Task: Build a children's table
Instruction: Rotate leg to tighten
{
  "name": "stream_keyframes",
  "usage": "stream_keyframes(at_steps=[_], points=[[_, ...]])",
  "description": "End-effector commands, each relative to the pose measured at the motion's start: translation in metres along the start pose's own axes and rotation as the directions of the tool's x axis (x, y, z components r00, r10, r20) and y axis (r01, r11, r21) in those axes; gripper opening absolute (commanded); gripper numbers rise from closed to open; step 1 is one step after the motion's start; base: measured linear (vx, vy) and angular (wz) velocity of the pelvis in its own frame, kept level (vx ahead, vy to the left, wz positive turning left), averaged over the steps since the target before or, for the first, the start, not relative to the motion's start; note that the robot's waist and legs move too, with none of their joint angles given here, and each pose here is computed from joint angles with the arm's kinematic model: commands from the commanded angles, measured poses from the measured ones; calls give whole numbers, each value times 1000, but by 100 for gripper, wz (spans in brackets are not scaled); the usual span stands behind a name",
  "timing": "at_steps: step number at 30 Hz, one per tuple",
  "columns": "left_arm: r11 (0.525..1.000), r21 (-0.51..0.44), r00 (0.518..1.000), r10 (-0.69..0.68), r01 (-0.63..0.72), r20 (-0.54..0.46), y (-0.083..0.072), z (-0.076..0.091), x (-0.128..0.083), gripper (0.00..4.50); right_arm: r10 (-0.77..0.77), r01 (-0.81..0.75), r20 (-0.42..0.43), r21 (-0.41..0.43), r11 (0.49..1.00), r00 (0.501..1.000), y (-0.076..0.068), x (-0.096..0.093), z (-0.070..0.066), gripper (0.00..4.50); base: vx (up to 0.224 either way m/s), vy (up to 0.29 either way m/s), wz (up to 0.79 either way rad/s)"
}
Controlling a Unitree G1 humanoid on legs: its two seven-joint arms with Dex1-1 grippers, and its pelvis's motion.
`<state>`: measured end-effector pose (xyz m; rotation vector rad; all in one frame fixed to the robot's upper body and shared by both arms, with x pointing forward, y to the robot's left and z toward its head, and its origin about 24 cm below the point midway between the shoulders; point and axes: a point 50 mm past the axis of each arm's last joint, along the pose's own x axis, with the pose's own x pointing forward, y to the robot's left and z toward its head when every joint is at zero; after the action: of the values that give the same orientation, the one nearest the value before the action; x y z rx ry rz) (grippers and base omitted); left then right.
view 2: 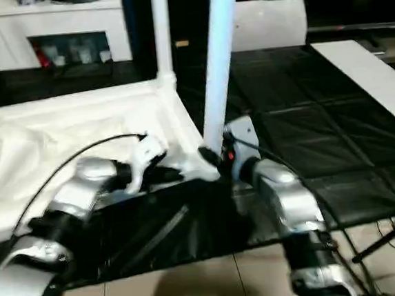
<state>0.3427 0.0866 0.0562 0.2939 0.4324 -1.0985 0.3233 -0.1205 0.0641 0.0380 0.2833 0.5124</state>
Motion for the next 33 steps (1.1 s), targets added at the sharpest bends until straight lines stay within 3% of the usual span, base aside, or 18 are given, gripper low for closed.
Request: stream_keyframes(at_steps=[1,2,5,8,15,17,19,25,28,31,33], points=[[999,-8,981,32,-31,189,-15,45,26,0,298,-298,-7,43,954,954,73,21,-3,195,0,0,0],[999,-10,981,38,-37,191,-17,47,27,0,310,-310,15,34,950,951,77,20,0,230,0,0,0],[1000,24,981,10,-15,192,-18,45,23,0,304,-305,33,47,951,952,73,16,-1,267,0,0,0],[998,60,980,-26,15,197,-17,39,16,0,305,-306,43,24,952,951,64,10,-1,275,0,0,0],[980,142,973,-160,137,167,-13,19,-11,0,361,-357,64,-58,932,930,28,-15,2,355,0,0,0],[963,190,966,-221,194,135,-13,13,-19,0,381,-374,88,-86,924,921,13,-25,7,367,0,0,0],[958,200,965,-234,208,118,-12,10,-22,0,392,-385,92,-88,919,915,7,-28,8,374,0,0,0],[916,230,937,-346,328,41,-7,1,-40,0,533,-526,-21,-200,827,846,-9,-46,9,430,0,0,0],[884,252,916,-399,394,-35,-3,-5,-50,0,625,-626,-80,-214,750,776,-12,-54,8,430,0,0,0],[866,266,905,-419,424,-76,-2,-7,-53,0,658,-663,-105,-217,716,745,-12,-56,8,430,0,0,0],[841,277,885,-449,465,-122,-1,-8,-57,0,695,-707,-141,-215,673,705,-13,-57,8,404,0,0,0]])
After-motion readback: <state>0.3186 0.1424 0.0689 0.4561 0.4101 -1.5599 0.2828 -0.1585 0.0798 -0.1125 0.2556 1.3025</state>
